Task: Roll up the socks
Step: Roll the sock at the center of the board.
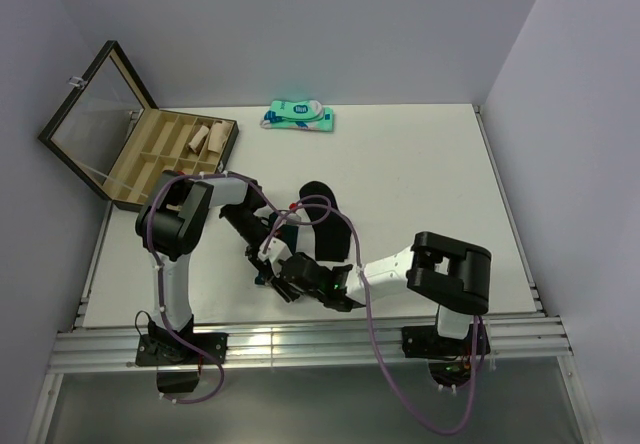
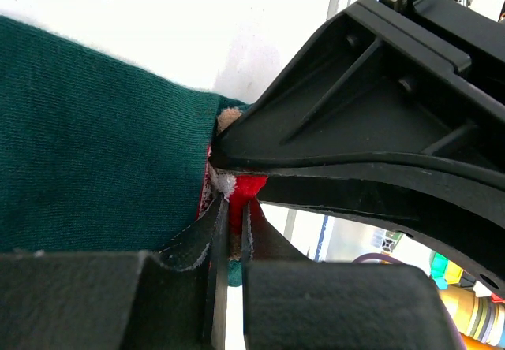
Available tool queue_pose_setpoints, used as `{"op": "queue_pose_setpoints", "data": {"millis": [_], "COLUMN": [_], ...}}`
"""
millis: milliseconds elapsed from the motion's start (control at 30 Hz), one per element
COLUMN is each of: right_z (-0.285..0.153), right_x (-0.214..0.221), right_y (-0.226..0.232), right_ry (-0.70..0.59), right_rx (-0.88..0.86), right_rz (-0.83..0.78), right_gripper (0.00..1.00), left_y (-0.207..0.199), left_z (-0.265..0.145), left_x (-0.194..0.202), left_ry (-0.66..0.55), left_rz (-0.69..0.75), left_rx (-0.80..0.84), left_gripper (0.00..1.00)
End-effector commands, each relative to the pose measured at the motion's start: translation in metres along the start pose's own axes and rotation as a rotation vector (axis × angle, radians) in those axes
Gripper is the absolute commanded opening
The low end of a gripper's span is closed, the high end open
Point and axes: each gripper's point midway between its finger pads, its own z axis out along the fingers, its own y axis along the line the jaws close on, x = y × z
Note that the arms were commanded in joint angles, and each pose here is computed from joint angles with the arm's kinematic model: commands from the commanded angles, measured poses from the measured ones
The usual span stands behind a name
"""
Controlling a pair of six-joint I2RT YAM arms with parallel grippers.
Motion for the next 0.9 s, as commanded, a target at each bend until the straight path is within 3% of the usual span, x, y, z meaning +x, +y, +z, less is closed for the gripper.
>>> {"op": "queue_pose_setpoints", "data": {"millis": [0, 100, 133, 233, 333, 567, 733, 867], "right_z": [0.004, 0.010, 0.010, 0.009, 0.004, -0.008, -0.013, -0.019], "right_x": [0.021, 0.027, 0.029, 0.033, 0.034, 0.034, 0.035, 0.026], "right_y": [-0.012, -0.008, -0.008, -0.006, -0.007, -0.011, -0.011, -0.007], "right_ry": [0.055, 0.082, 0.087, 0.098, 0.104, 0.103, 0.098, 0.086], "right_rx": [0.066, 0.054, 0.053, 0.045, 0.029, -0.011, -0.059, -0.164], "right_rz": [-0.019, -0.021, -0.018, 0.004, 0.036, 0.095, 0.154, 0.218], "right_gripper": [0.45, 0.35, 0.23, 0.08, 0.03, 0.02, 0.02, 0.02], "left_y": [0.008, 0.005, 0.003, -0.004, -0.013, -0.020, 0.004, 0.024], "left_z": [-0.001, -0.001, -0.002, -0.005, -0.009, -0.024, -0.053, -0.081], "left_x": [0.000, -0.003, -0.004, -0.010, -0.017, -0.036, -0.055, -0.064], "left_ry": [0.010, 0.001, -0.003, -0.027, -0.064, -0.179, -0.327, -0.458], "left_rz": [0.025, 0.030, 0.035, 0.059, 0.081, 0.090, 0.076, -0.019], "left_rx": [-0.018, -0.011, -0.009, 0.000, 0.017, -0.007, -0.173, -0.332], "left_gripper": [0.07, 0.09, 0.09, 0.13, 0.19, 0.31, 0.35, 0.34]}}
